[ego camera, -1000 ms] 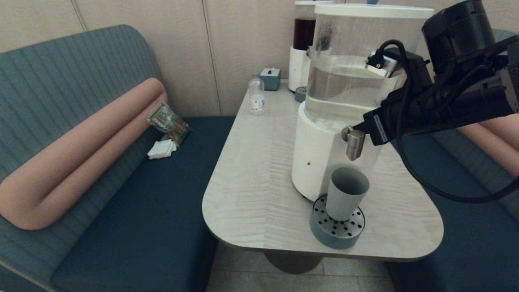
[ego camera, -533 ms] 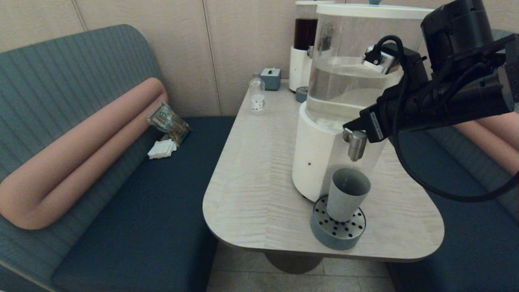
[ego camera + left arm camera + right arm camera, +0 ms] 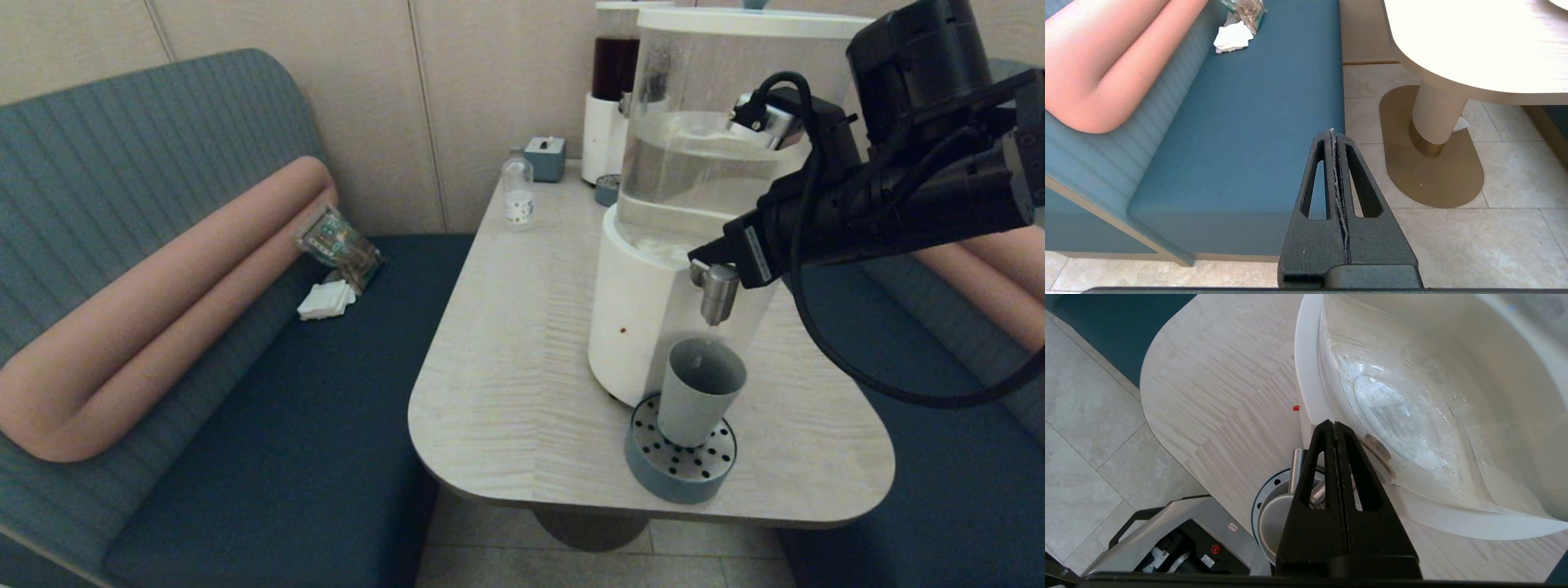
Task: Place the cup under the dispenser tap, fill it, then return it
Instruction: Turn on the faucet
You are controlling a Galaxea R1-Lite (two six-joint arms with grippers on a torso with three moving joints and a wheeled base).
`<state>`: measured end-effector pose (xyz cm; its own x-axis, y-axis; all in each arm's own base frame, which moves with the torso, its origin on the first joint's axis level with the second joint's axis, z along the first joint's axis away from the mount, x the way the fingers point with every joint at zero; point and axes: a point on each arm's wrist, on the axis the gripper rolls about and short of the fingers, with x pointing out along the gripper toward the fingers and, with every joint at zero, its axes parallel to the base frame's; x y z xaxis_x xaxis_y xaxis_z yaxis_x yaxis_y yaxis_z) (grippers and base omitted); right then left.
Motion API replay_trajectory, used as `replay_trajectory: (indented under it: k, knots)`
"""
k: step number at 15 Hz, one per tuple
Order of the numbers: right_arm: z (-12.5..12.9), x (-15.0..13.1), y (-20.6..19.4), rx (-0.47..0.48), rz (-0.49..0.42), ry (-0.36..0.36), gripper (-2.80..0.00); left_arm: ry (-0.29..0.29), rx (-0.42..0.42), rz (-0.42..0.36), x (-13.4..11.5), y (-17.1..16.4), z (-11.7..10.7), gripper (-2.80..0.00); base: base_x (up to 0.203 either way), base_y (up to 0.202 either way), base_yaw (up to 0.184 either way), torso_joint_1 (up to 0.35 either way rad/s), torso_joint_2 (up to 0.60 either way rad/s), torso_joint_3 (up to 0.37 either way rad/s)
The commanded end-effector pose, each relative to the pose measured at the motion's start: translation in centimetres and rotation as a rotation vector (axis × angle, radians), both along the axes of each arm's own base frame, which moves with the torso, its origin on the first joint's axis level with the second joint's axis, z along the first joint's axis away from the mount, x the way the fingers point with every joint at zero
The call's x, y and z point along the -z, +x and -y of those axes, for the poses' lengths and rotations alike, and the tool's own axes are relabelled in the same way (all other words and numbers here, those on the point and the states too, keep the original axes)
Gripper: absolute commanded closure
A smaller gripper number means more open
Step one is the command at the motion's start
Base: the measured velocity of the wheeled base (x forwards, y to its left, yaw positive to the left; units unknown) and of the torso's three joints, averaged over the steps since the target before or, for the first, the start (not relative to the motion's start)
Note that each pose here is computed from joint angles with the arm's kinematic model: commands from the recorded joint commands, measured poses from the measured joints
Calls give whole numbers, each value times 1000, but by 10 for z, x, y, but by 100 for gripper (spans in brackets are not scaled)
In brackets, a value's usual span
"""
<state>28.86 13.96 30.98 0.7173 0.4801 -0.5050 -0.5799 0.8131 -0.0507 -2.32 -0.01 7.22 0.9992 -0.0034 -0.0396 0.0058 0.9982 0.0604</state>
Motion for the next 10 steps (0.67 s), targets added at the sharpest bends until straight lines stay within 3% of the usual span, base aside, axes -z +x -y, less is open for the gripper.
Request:
replay_trajectory:
  k: [1, 10]
  knots:
    - [0, -1, -1, -2, 2, 1, 0, 1, 0, -2, 0, 0, 0, 0, 0, 0, 0, 0, 0, 0]
    - [24, -11, 1, 82, 48, 32, 0, 1, 0, -2, 0, 0, 0, 0, 0, 0, 0, 0, 0, 0]
